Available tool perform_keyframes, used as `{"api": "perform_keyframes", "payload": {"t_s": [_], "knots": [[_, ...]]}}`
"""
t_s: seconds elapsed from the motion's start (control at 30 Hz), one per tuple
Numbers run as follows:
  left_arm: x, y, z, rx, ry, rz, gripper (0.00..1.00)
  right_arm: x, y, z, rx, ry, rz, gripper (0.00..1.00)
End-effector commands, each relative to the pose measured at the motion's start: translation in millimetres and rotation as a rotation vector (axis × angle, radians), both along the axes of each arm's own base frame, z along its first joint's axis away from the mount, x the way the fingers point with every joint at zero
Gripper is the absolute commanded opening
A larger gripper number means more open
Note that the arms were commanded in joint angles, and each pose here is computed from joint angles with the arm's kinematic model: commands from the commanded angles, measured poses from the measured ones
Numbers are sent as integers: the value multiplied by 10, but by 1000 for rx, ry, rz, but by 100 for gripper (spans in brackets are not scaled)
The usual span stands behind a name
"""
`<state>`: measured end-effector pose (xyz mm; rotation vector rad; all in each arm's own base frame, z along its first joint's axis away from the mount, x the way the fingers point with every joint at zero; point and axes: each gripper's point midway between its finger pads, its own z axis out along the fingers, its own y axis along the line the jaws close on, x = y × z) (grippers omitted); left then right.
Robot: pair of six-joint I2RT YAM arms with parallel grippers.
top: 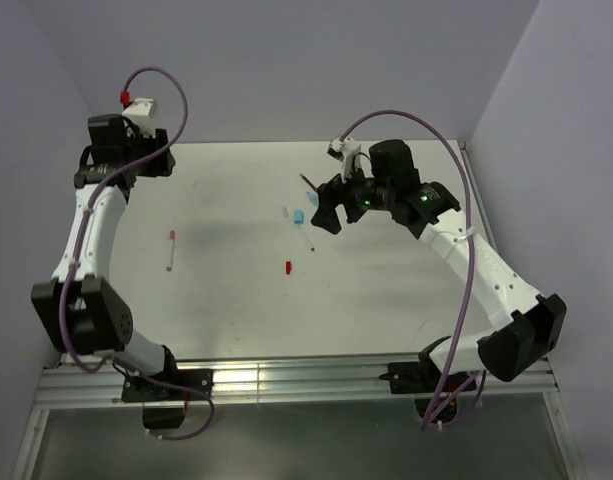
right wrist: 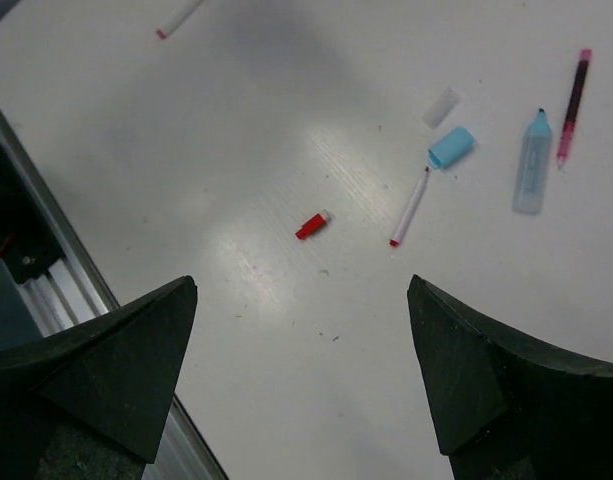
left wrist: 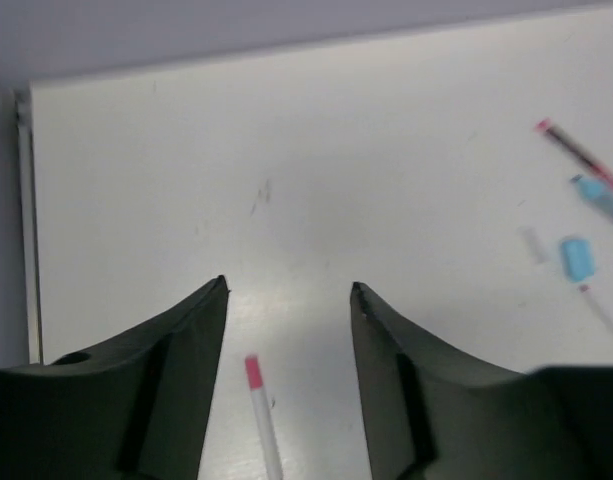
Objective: Insert the pens into the pen caps
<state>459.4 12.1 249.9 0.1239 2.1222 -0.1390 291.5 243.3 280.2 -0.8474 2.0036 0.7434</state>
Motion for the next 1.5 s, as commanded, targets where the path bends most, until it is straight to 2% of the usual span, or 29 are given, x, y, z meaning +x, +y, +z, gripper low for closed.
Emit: {"api": "perform_keyframes", "payload": {"t_s": [0.0, 0.1, 0.3, 0.47, 0.57, 0.6, 0.9, 1.03, 1.47], "knots": [[-145, -284, 612, 43, -248, -56, 59, 298, -116, -316, -97, 37, -125, 93], [-251, -442, 751, 34, -302, -97, 61, 543, -170, -575, -188, 46, -178, 88], [-389, -755, 734, -12, -280, -202, 60, 1042, -163, -1018, -286, 90, -223, 81], [-434, -843, 631, -19, -252, -224, 60, 1513, -177, -1135, -286, 77, -273, 80], [-447, -870, 547, -36, -228, -227, 59, 1774, -163, -1234, -282, 69, -299, 73], [-447, -879, 515, -48, -216, -225, 59, 1903, -164, -1269, -275, 57, -317, 68], [-474, -911, 369, -88, -169, -217, 58, 2488, -47, -1579, -266, 27, -384, 53], [-489, -911, 341, -90, -155, -216, 58, 2620, -23, -1698, -244, 20, -415, 51], [-500, -873, 194, -75, -110, -201, 58, 2877, 58, -1980, -266, 17, -444, 52]]}}
